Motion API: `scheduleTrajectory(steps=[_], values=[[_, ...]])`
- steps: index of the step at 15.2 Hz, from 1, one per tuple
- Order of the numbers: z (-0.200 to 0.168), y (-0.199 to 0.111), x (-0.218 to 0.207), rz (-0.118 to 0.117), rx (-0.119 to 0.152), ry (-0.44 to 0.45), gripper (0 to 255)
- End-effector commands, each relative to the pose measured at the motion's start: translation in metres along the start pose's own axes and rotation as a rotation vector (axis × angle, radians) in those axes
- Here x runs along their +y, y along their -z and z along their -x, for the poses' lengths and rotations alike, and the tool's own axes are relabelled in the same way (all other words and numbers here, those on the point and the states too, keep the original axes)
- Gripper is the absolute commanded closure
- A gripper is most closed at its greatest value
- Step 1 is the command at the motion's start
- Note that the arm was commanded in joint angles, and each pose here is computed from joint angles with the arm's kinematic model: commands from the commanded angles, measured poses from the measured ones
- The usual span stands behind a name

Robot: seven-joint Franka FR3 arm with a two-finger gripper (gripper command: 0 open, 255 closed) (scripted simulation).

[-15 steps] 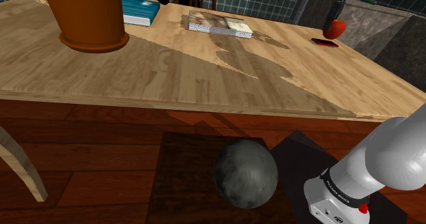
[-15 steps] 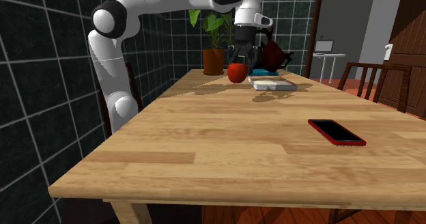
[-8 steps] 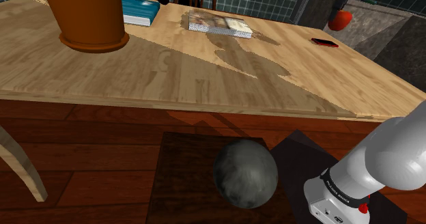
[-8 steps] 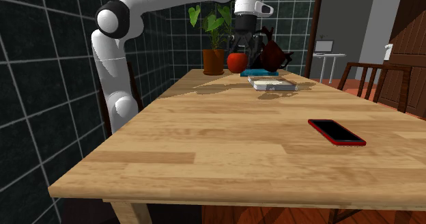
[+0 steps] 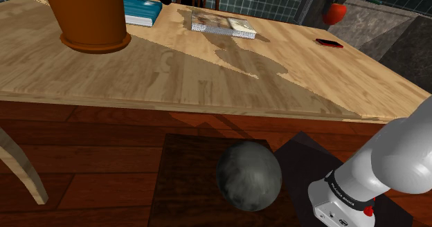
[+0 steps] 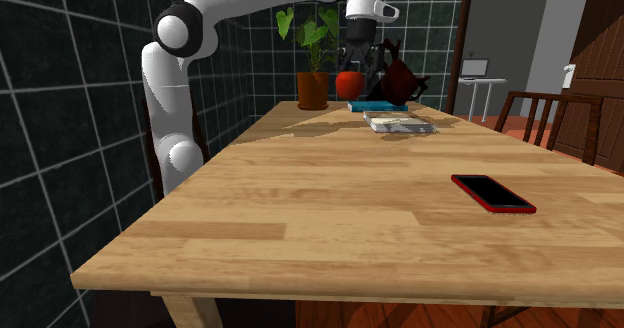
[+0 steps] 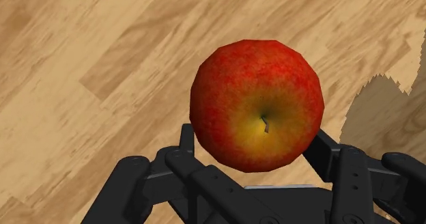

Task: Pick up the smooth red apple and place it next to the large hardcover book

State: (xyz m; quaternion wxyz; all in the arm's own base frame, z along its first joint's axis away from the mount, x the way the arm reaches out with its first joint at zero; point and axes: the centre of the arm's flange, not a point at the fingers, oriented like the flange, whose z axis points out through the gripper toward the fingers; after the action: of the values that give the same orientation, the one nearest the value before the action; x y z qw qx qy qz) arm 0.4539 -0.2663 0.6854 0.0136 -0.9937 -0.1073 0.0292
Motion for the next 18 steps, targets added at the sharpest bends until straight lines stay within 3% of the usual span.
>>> scheduleTrajectory(steps=[1, 14, 18], values=[[-0.019, 0.004, -0.016, 0.000, 0.001, -0.001, 255], [-0.165, 0.009, -0.123, 0.000, 0.001, -0.001, 255], [-0.166, -0.012, -0.122, 0.000, 0.001, -0.001, 255]])
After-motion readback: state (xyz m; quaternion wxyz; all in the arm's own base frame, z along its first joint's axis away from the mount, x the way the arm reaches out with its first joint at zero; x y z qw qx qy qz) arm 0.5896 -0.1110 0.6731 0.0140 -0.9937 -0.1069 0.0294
